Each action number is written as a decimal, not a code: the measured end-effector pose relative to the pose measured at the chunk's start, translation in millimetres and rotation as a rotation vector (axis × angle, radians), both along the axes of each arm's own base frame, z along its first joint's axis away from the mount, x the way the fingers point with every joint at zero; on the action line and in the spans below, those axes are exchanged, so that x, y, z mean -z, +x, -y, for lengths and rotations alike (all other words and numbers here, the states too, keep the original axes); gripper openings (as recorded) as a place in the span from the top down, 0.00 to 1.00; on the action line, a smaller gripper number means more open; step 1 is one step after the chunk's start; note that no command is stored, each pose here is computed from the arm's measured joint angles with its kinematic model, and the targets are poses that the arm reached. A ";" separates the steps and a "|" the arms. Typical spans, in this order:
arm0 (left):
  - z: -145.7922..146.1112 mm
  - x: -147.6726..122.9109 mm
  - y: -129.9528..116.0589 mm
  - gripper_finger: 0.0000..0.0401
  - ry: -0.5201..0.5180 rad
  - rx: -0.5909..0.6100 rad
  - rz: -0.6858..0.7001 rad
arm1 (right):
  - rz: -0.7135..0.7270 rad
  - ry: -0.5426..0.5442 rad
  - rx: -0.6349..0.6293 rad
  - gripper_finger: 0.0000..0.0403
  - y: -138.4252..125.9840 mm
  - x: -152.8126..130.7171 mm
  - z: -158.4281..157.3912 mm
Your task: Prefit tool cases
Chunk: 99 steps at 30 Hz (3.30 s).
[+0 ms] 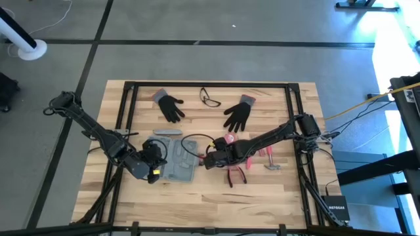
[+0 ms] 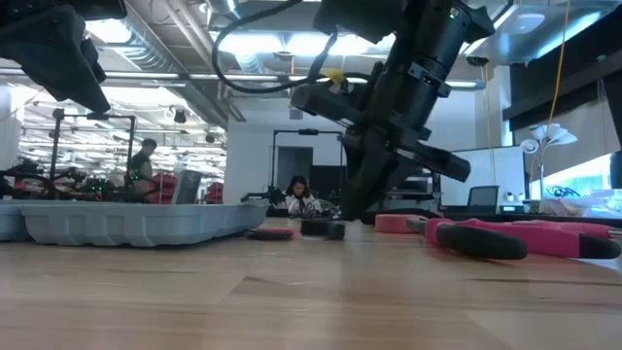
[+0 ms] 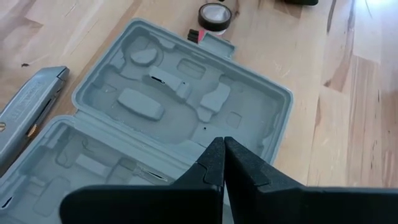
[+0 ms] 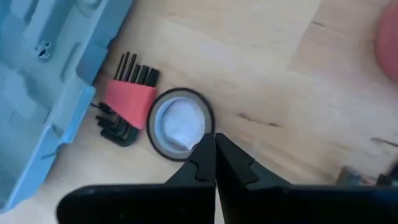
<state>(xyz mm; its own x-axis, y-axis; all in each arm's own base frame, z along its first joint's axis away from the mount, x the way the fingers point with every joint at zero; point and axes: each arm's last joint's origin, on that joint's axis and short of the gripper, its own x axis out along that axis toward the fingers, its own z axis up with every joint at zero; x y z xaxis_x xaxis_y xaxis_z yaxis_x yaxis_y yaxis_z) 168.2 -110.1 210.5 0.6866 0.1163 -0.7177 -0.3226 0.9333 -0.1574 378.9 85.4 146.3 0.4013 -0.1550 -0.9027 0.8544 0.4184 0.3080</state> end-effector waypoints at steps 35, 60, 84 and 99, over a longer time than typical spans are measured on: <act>-0.3 -0.1 0.1 1.00 0.010 -0.005 0.005 | -0.368 0.163 -0.238 1.00 -98.5 -25.0 -81.9; -1.1 -0.6 0.8 1.00 -0.036 -0.085 0.034 | -0.255 0.047 -0.128 1.00 -57.6 0.8 -40.9; -1.2 -0.5 0.3 1.00 -0.003 -0.060 0.029 | -0.207 -0.059 0.009 1.00 -41.3 1.0 4.7; -1.4 -0.6 0.4 1.00 -0.002 -0.069 0.034 | -0.166 -0.063 0.041 1.00 -33.6 -1.7 23.1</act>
<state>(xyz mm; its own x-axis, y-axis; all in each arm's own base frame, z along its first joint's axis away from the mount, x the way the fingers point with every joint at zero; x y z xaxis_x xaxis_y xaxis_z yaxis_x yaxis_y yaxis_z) 168.6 -108.7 211.1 0.7009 0.1626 -0.6945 -0.3805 0.9088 -0.1712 345.3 62.3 148.0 0.2400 -0.2262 -0.9440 0.9079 0.3965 0.1359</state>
